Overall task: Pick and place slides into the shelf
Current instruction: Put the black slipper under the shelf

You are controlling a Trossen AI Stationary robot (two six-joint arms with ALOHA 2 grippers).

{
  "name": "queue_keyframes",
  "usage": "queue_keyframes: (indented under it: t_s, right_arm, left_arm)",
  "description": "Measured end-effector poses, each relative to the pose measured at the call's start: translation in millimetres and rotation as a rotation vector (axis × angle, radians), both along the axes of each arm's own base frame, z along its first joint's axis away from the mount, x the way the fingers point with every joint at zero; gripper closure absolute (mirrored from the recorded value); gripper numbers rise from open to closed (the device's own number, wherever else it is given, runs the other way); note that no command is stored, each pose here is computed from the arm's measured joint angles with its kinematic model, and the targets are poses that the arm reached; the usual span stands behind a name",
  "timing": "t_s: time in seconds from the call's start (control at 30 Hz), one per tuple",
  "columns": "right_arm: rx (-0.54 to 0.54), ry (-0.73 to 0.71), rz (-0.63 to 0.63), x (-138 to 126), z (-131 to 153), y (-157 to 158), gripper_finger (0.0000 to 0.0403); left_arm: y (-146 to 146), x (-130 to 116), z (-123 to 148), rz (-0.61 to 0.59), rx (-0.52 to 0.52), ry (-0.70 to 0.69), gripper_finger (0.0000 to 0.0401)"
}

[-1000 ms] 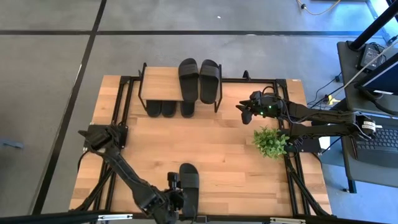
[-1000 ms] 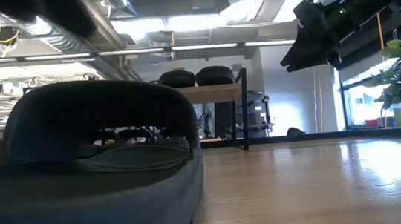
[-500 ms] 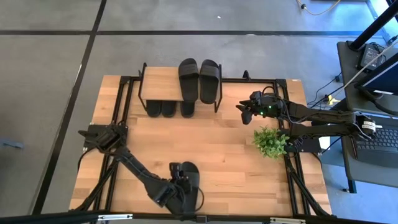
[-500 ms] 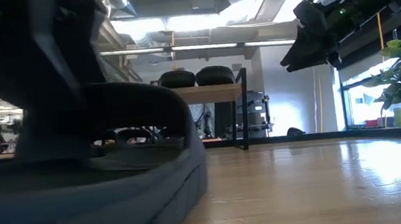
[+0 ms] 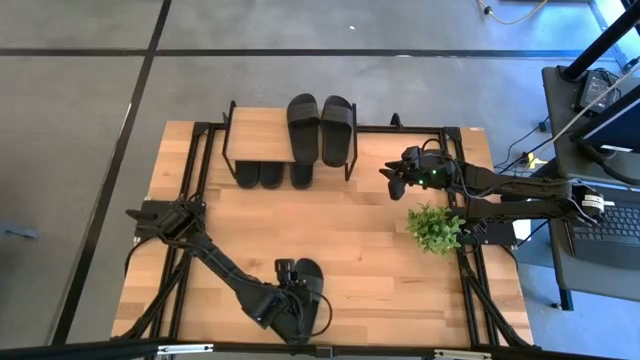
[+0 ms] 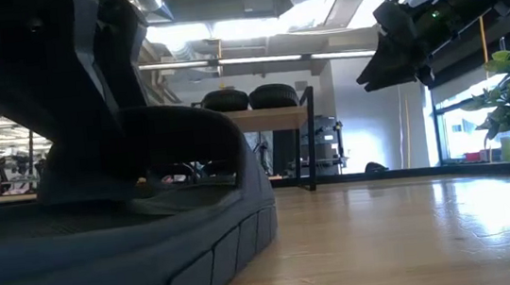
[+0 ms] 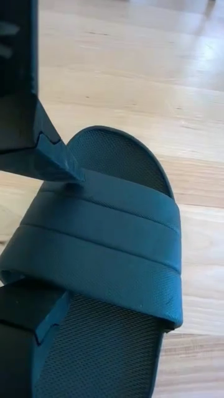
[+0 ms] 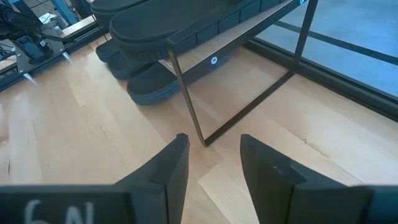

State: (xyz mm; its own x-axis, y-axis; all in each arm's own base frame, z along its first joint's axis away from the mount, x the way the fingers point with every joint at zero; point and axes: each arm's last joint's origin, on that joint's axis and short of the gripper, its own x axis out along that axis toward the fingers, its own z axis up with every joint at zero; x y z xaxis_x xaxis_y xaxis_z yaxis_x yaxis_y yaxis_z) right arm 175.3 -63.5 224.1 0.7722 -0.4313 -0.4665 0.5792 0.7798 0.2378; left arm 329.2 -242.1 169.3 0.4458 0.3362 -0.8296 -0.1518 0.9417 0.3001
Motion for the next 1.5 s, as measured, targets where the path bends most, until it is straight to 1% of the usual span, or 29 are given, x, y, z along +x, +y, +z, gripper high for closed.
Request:
queue_keyframes:
  t_s: [0.27,0.4,0.5,0.6,0.8,0.97,1.1,1.2,1.27,1.4,1.5]
  right_arm:
    - [-0.001,0.001,0.001,0,0,0,0.0257]
    - [-0.001,0.001,0.001,0,0,0,0.0257]
    - [-0.001,0.001,0.001,0,0,0,0.0257]
    - [-0.001,0.001,0.001,0,0,0,0.0257]
    - [-0.001,0.001,0.001,0,0,0,0.0257]
    - [-0.001,0.001,0.001,0,0,0,0.0257]
    - [-0.001,0.001,0.001,0,0,0,0.0257]
    - [-0.001,0.001,0.001,0,0,0,0.0257]
    - [0.002,-0.001,0.0,0,0,0,0.0257]
    - [0.001,-0.001,0.0,0,0,0,0.0257]
    - [0.0,0.0,0.001,0,0,0,0.0257]
  left_arm:
    - [0,0,0,0.001,-0.005,0.003,0.0185]
    - [3,1,0,0.003,0.001,0.012,0.02]
    - [6,3,0,0.011,0.004,0.015,0.0226]
    - [9,5,0,0.019,0.006,0.017,0.0262]
    - [13,7,0,-0.053,0.053,0.054,0.0338]
    - [16,9,0,-0.048,0.058,0.055,0.039]
    - [23,10,3,-0.033,0.073,0.068,0.0389]
    - [32,11,6,-0.009,0.111,0.075,0.0391]
    - [43,13,10,0.016,0.138,0.081,0.0395]
    - [65,21,21,0.079,0.175,0.051,0.0393]
    - [83,29,23,0.09,0.205,0.067,0.0396]
